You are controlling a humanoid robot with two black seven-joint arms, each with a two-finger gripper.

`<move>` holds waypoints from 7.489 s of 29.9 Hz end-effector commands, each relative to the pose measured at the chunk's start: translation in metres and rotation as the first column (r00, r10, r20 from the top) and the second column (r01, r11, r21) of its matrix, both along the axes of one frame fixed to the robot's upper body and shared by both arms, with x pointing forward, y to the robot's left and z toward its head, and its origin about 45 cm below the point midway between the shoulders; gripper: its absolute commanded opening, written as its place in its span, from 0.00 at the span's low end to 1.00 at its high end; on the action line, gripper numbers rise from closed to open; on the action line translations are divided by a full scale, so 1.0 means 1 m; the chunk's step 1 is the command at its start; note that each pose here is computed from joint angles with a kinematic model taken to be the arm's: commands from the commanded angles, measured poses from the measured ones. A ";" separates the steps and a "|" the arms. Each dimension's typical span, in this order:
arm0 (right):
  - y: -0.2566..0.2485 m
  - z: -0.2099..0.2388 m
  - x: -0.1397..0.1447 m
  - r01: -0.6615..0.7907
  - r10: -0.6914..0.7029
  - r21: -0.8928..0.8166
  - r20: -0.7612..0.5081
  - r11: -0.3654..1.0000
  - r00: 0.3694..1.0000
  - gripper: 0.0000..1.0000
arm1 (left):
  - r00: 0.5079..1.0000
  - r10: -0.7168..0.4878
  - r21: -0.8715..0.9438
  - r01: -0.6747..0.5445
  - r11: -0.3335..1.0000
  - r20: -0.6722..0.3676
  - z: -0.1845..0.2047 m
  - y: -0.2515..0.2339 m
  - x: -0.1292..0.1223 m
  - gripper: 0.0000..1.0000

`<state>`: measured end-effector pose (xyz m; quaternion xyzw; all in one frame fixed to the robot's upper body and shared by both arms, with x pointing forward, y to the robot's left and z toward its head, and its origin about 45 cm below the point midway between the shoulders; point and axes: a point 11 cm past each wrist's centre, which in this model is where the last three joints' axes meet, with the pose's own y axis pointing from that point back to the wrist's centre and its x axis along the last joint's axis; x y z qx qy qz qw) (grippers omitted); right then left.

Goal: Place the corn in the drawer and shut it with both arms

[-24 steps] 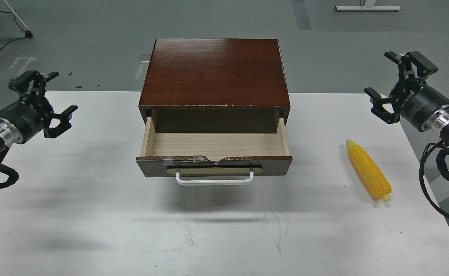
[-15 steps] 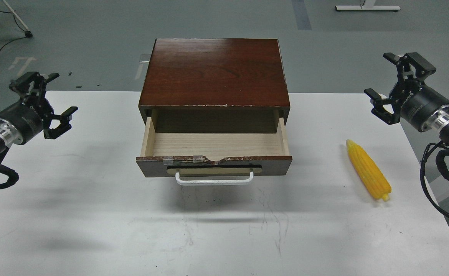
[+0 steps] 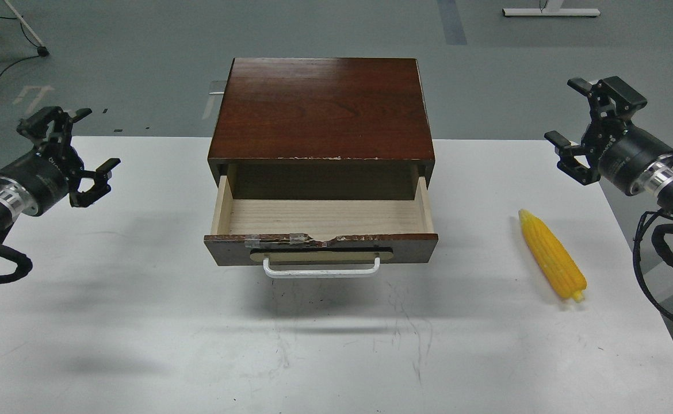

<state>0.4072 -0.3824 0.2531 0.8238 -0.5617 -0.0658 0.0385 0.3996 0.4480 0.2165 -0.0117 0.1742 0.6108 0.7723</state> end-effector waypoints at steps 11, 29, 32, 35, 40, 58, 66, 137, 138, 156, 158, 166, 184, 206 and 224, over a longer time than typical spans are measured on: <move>0.000 0.002 0.001 0.001 -0.001 -0.003 0.005 1.000 1.000 1.00 | 1.000 0.001 0.001 -0.001 1.000 0.000 0.001 0.001 0.000 0.98; 0.001 -0.003 0.000 -0.032 0.030 -0.079 -0.025 0.996 0.999 1.00 | 1.000 0.003 -0.002 -0.003 1.000 0.003 0.001 0.001 0.000 0.98; 0.000 -0.002 0.000 -0.036 0.034 -0.097 -0.024 0.995 0.999 1.00 | 1.000 0.002 -0.003 -0.002 1.000 0.003 0.001 0.000 0.000 0.98; 0.000 -0.005 -0.003 -0.063 0.060 -0.158 -0.025 0.985 0.998 1.00 | 1.000 0.002 -0.003 -0.002 1.000 0.003 0.001 0.000 0.000 0.98; -0.004 -0.045 -0.024 -0.258 0.246 -0.639 -0.109 0.725 0.963 1.00 | 1.000 0.002 0.000 -0.002 1.000 0.000 0.000 0.001 0.000 0.98; -0.030 -0.109 -0.063 -0.475 0.406 -0.879 -0.421 0.036 0.811 0.91 | 1.000 0.012 0.001 -0.012 1.000 -0.024 -0.010 0.005 -0.008 0.98; -0.022 -0.120 -0.068 -0.487 0.434 -0.873 -0.441 -0.004 0.786 0.11 | 0.999 0.020 0.007 -0.019 1.000 -0.040 -0.016 0.010 -0.014 0.98; 0.243 0.196 0.054 -0.268 0.632 -0.698 0.333 0.664 0.700 0.96 | 0.996 0.041 0.211 -0.056 0.976 0.074 0.038 0.064 -0.026 0.98; 0.230 0.194 0.058 -0.277 0.569 -0.629 0.323 0.726 0.756 0.96 | 0.996 0.019 0.241 -0.039 0.970 0.083 0.043 0.063 -0.025 0.98; 0.050 -0.028 0.018 0.096 -0.116 -0.145 -0.136 0.985 0.984 0.93 | 0.518 -0.769 0.765 0.295 0.573 0.376 0.251 -0.140 -0.033 0.89; 0.040 -0.027 0.016 0.112 -0.133 -0.155 -0.135 0.982 0.982 0.93 | 0.445 -0.818 0.771 0.348 0.533 0.365 0.246 -0.167 -0.046 0.44; 0.034 -0.031 0.012 0.105 -0.131 -0.190 -0.134 0.976 0.982 0.93 | 0.197 -0.969 0.860 0.459 0.226 0.149 0.177 -0.235 -0.101 0.00; 0.002 -0.059 0.010 0.135 -0.186 -0.320 -0.136 0.938 0.973 0.93 | 0.155 -0.983 0.760 0.650 0.026 -0.099 0.039 -0.223 -0.154 0.00; 0.037 -0.021 0.029 0.141 -0.142 0.034 0.041 0.989 0.989 0.93 | 0.176 -0.983 0.711 0.698 0.081 -0.060 0.000 -0.241 -0.153 0.00; 0.026 -0.041 0.017 0.166 -0.166 0.040 -0.002 0.985 0.986 0.93 | 0.214 -0.975 0.709 0.697 0.104 -0.067 -0.012 -0.239 -0.140 0.00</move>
